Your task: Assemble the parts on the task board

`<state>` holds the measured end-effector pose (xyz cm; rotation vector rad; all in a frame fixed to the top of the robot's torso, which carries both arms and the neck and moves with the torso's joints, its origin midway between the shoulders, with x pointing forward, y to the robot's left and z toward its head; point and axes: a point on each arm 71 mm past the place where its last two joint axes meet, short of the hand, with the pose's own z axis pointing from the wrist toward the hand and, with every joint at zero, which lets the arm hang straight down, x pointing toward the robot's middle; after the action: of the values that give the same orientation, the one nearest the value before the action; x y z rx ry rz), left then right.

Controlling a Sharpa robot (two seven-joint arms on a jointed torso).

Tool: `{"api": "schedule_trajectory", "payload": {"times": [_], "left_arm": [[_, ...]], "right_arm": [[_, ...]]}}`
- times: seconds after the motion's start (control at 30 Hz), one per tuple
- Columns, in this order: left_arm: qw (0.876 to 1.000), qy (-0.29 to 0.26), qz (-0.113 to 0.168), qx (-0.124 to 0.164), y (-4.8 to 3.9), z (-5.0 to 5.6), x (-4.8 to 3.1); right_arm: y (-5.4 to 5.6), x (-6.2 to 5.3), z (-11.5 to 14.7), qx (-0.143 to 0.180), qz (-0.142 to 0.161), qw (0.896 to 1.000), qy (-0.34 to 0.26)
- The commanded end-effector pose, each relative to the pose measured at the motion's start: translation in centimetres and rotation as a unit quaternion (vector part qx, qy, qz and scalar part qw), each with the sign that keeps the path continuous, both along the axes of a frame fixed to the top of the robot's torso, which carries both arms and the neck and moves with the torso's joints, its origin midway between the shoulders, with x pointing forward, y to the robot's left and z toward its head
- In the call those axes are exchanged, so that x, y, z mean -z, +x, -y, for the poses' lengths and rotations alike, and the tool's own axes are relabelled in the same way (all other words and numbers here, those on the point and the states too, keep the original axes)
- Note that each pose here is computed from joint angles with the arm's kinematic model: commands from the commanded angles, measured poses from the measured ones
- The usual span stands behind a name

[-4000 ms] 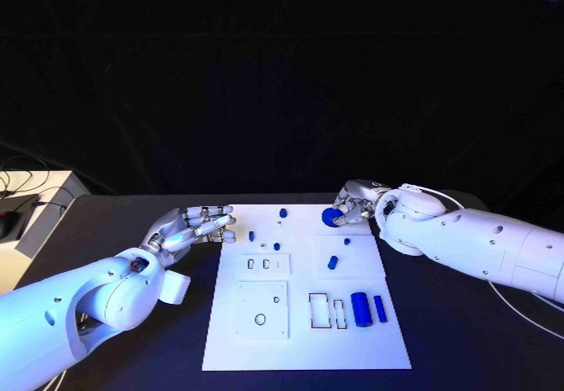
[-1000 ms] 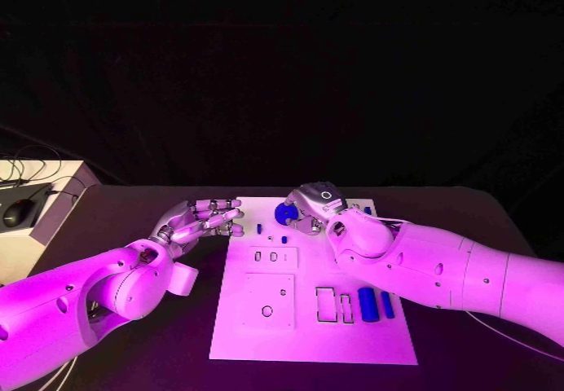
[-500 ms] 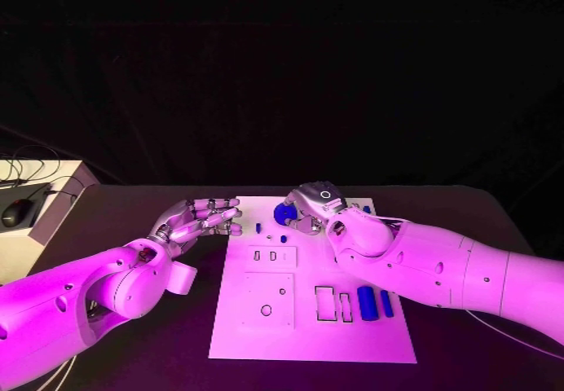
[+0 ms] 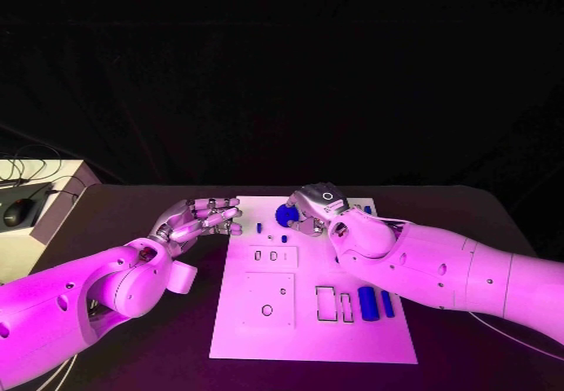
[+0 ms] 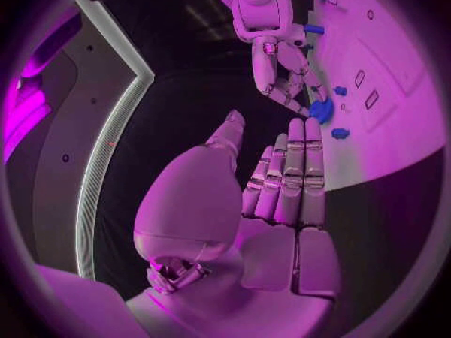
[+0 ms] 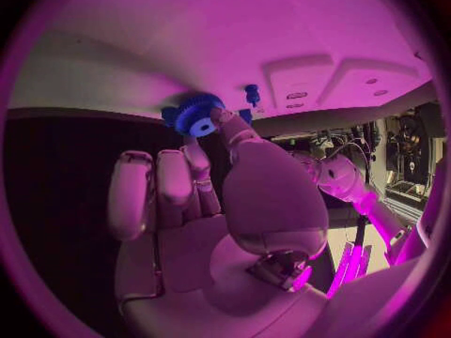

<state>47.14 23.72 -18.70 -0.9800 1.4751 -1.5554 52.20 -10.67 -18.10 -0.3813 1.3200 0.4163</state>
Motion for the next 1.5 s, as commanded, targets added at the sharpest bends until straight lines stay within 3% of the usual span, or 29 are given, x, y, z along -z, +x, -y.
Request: {"api": "schedule_trajectory", "payload": {"times": [0.03, 0.83, 1.13, 1.5], "left_arm": [[1.0, -0.003, 0.004, 0.009, -0.05, 0.22, -0.08], [1.0, -0.001, 0.002, 0.007, -0.03, 0.15, -0.04], [1.0, -0.001, 0.002, 0.007, -0.01, 0.12, -0.03], [1.0, 0.0, 0.001, 0.005, 0.03, 0.07, 0.01]], "right_arm": [[-0.05, 0.15, -0.07, -0.004, -0.001, 1.0, -0.005], [0.34, 0.46, 0.17, -0.004, -0.028, 1.0, 0.006], [0.56, 0.89, 0.39, 0.001, -0.066, 0.998, 0.009], [0.82, 1.13, 0.7, 0.014, -0.081, 0.997, 0.001]]}}
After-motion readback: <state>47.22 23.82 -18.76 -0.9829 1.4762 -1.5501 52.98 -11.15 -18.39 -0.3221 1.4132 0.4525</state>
